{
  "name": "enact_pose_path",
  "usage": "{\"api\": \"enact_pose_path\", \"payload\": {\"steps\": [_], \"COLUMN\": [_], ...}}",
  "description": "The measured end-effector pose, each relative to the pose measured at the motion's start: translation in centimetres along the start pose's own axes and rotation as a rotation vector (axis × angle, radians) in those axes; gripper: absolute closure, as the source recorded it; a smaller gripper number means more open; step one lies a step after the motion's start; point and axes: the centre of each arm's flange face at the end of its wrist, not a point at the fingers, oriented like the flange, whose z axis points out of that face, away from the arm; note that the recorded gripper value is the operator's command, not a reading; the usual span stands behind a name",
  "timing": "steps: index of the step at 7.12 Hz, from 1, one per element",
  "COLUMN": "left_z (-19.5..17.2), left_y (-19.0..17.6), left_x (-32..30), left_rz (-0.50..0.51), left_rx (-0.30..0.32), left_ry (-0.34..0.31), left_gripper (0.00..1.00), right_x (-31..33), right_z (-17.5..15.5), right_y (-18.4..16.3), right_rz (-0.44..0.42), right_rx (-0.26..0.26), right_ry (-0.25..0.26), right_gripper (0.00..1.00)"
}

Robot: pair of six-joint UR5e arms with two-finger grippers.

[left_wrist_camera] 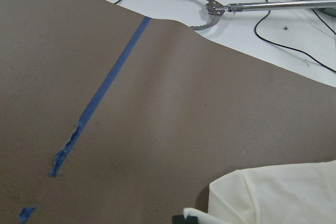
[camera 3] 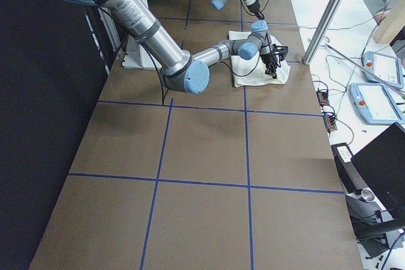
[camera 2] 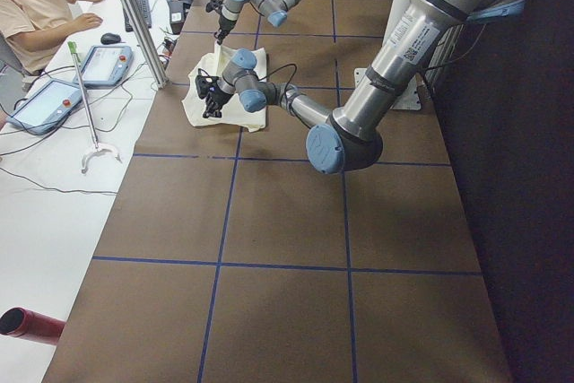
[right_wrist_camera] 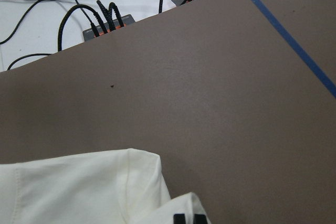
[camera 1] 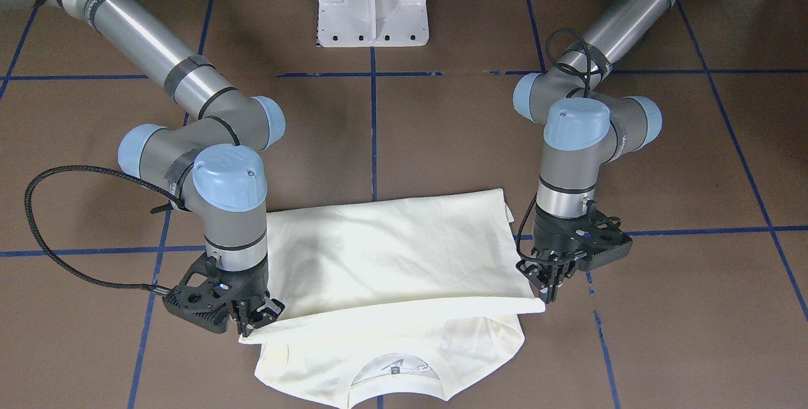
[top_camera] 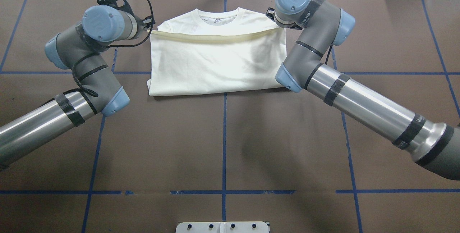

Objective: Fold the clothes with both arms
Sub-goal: 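Release the hem and move both grippers back from the folded shirt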

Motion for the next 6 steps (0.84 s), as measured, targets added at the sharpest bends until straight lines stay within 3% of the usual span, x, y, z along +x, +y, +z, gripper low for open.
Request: {"api": "enact_pose_path", "payload": {"steps": [2,4,6], "left_z": [-0.5,-1.7,-3.1], "left_y": [-0.3,-1.8,-2.2], "left_x": [0.1,0.1,0.7], "left_rz": [-0.002,-0.013,-0.019], "left_rx": [0.009,0.037,0.044], "left_ry": [0.038,0.117,0.158], "left_gripper": [0.59,0.55,0.54], "right_x": [-0.8,3.6,10.6], "right_z": [-0.1,-2.2,-5.8], "right_y": [1.6,2.4,6.3], "right_rz": [-0.012,-0.009,0.006], "right_rx": [0.002,-0.009,-0.096], "right_ry": [-0.008,-0.063,-0.128], "right_gripper": [0.54,0.38,0.28]}}
